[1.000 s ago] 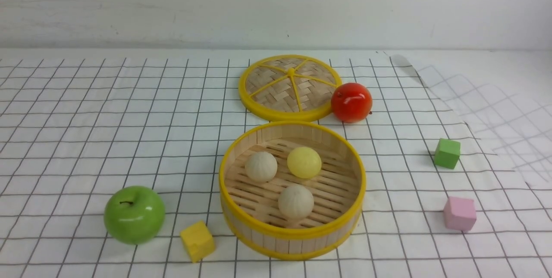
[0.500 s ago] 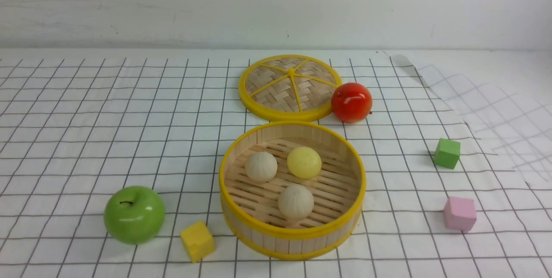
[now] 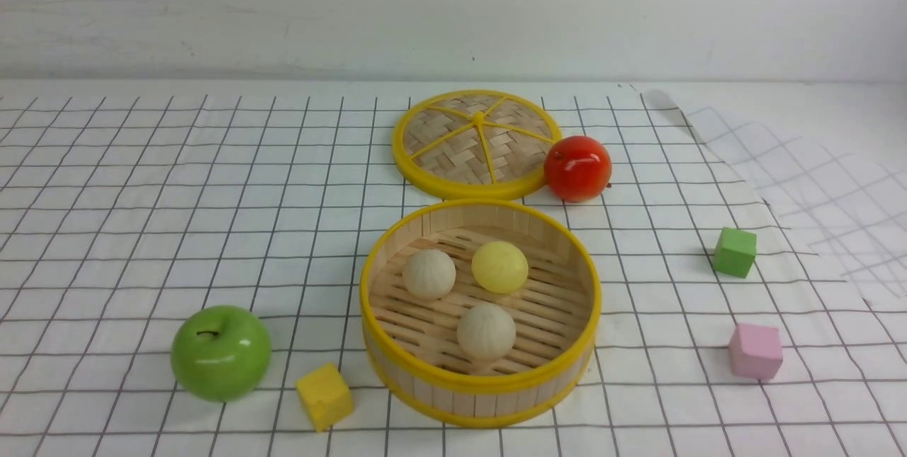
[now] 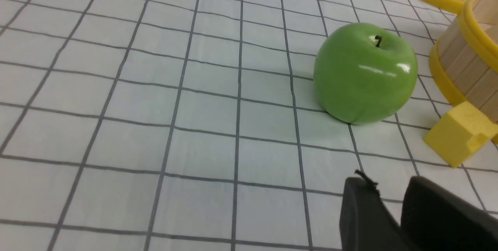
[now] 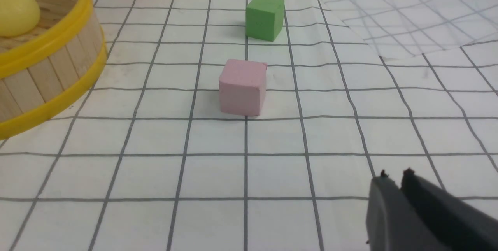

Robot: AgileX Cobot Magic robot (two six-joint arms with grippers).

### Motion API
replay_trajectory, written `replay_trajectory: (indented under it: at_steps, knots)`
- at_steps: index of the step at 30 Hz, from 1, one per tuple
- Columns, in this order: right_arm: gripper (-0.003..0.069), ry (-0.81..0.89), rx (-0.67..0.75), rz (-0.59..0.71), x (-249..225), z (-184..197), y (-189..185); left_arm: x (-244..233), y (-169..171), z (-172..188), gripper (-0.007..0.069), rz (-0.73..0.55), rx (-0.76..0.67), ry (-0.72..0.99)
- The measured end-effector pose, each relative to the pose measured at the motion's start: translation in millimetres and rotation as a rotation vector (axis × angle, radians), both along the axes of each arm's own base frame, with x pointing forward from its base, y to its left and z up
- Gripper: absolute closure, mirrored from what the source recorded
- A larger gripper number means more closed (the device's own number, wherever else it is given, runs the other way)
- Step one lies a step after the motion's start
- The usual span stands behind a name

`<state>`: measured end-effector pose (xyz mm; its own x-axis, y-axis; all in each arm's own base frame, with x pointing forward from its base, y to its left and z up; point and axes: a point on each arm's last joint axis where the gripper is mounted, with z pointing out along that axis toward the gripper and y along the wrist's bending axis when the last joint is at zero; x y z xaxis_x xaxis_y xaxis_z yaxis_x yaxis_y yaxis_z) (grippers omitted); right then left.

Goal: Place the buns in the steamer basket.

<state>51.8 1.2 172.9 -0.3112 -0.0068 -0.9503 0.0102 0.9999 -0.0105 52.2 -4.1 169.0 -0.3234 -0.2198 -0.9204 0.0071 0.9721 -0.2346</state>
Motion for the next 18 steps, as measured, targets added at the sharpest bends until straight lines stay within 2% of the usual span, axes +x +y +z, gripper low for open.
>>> replay_trajectory:
  at_steps: [18]
  knots:
    - [0.0576,-0.001,0.000,0.000,0.0,0.1,0.0,0.0,0.0,0.0,0.0452,0.000,0.000,0.000]
